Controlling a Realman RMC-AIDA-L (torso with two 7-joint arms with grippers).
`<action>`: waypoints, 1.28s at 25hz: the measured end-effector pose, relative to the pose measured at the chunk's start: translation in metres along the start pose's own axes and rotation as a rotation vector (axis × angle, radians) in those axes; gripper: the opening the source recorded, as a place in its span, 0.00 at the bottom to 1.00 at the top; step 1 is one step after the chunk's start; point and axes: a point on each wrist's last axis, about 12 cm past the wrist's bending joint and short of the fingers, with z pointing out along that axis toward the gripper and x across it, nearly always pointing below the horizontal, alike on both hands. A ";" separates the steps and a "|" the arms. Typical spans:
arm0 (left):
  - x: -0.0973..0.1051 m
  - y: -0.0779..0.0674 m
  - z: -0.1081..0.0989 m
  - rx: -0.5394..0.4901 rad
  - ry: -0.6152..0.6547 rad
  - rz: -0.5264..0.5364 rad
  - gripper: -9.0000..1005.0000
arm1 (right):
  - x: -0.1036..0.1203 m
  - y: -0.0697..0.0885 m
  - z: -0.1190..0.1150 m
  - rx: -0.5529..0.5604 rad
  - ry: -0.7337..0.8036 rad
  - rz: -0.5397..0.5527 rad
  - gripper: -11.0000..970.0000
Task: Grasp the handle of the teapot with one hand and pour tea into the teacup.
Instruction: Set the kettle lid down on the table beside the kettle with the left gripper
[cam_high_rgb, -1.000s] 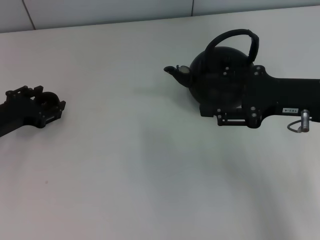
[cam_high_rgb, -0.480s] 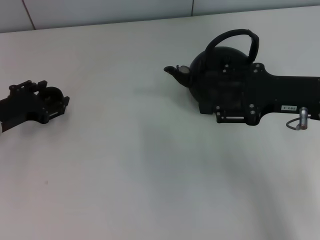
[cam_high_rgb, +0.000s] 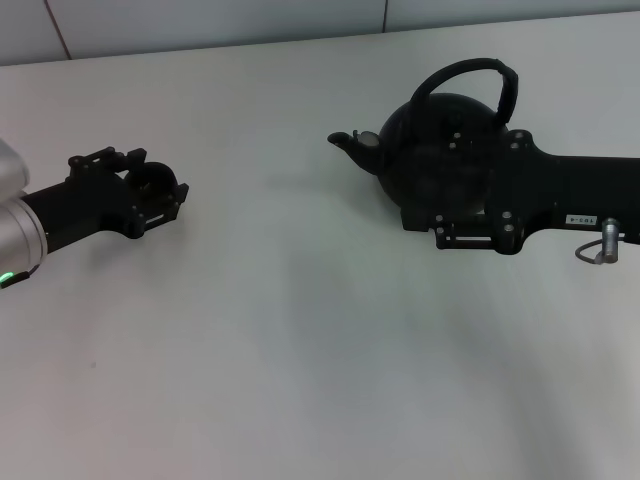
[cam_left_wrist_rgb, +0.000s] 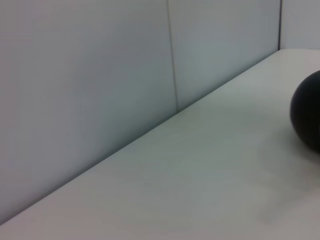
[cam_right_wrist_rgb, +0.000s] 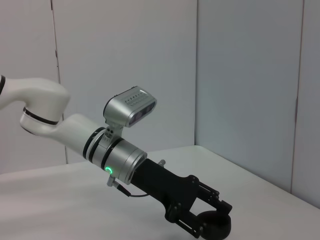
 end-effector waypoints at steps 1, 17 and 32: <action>0.000 0.000 0.000 0.000 0.000 0.000 0.69 | 0.000 0.000 0.000 0.000 0.000 0.000 0.73; -0.010 -0.016 0.012 0.067 -0.019 0.022 0.70 | -0.001 -0.001 0.001 -0.002 0.001 -0.007 0.73; -0.005 -0.027 0.017 0.103 -0.004 0.018 0.72 | -0.002 -0.002 0.001 -0.005 0.002 -0.022 0.72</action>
